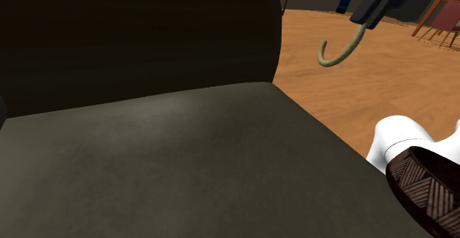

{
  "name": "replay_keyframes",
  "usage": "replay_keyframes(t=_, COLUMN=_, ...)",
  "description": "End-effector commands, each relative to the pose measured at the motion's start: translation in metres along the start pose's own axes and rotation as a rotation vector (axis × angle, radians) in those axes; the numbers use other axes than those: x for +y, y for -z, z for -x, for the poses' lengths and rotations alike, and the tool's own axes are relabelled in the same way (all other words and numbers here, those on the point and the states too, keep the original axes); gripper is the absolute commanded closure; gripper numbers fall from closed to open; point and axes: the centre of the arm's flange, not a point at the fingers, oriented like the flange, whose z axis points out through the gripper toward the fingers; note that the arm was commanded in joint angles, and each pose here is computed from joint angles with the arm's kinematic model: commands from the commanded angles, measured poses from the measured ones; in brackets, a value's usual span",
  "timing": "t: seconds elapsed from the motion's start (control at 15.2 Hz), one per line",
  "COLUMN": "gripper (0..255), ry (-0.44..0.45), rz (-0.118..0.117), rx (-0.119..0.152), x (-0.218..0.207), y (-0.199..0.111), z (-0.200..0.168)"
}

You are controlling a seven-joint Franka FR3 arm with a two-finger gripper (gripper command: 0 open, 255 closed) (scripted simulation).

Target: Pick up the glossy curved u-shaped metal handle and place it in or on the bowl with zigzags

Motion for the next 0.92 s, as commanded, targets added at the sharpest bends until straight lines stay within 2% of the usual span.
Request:
replay_keyframes(t=0.0, gripper=255, ry=0.000, rz=0.000, rx=0.000, x=0.023, y=0.005, z=0.016)
replay_keyframes(t=0.86, gripper=255, ry=0.000, rz=0.000, rx=0.000, x=0.157, y=0.045, z=0.116)
